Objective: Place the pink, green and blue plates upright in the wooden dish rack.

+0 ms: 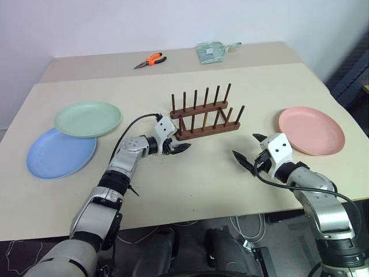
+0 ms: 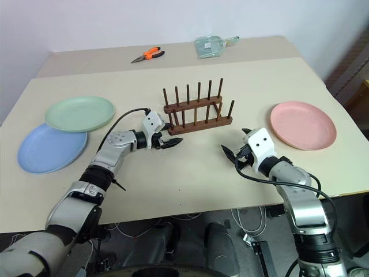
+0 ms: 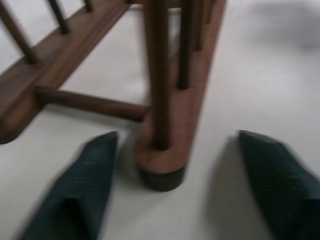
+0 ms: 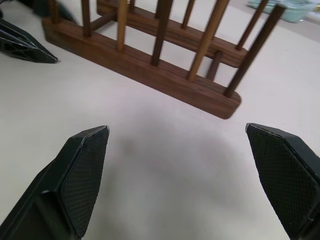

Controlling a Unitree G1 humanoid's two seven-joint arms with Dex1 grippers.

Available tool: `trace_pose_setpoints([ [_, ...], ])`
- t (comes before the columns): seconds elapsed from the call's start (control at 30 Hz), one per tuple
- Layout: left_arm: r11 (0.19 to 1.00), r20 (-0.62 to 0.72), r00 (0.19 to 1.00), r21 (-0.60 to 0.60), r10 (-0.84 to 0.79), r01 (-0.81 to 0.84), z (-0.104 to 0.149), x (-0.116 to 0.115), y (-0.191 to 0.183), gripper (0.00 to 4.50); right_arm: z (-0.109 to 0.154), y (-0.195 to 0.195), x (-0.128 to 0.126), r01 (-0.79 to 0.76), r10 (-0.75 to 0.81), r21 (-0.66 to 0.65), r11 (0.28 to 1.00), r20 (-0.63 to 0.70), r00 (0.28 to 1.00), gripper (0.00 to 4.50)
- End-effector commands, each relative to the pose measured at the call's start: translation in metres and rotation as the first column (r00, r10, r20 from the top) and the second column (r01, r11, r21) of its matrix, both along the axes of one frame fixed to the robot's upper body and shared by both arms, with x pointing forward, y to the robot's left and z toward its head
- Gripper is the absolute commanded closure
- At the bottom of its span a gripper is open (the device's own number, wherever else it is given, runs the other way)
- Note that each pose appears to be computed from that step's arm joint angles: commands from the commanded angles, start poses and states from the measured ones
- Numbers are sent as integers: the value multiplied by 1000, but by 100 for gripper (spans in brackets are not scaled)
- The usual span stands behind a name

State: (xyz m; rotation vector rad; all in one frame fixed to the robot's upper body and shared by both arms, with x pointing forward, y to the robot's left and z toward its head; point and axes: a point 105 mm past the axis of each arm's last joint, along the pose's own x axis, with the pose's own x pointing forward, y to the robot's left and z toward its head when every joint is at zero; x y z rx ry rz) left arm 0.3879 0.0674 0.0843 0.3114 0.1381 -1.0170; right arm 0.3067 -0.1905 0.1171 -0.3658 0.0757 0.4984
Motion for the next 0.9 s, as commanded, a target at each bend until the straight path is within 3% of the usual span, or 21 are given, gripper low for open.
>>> trace_pose_setpoints([
  [0.03, 999, -40, 999, 43, -2, 4, -16, -5, 7, 282, 14, -2, -3, 1, 0, -20, 1000, 53, 999, 0],
  [0.1, 998, -37, 998, 41, -43, 45, -15, -11, 5, 371, 13, -4, -4, 1, 1, -31, 1000, 48, 999, 0],
  [0.37, 956, -3, 958, 65, -287, 286, -3, -51, -4, 373, 12, -36, -12, 58, -56, -89, 994, 23, 998, 0],
  [0.53, 959, -21, 963, 87, -269, 270, -5, -52, 2, 373, 10, -48, -19, 74, -74, -111, 991, 5, 997, 0],
  [0.57, 963, -30, 968, 95, -251, 253, -8, -50, 6, 269, 8, -50, -21, 72, -73, -119, 990, -4, 997, 0],
  [0.7, 971, -55, 984, 164, -167, 174, -18, -50, 29, 91, 2, -51, -27, 43, -49, -136, 990, -45, 998, 0],
  [0.8, 976, -107, 988, 181, -107, 125, -22, -60, 52, 86, -3, -44, -32, -8, -3, -145, 989, -73, 997, 85],
  [0.83, 977, -123, 987, 175, -100, 121, -22, -66, 57, 86, -5, -41, -33, -22, 10, -148, 989, -81, 997, 135],
  [0.9, 983, -156, 983, 142, -93, 116, -20, -80, 62, 148, -8, -34, -33, -42, 29, -152, 987, -87, 996, 234],
])
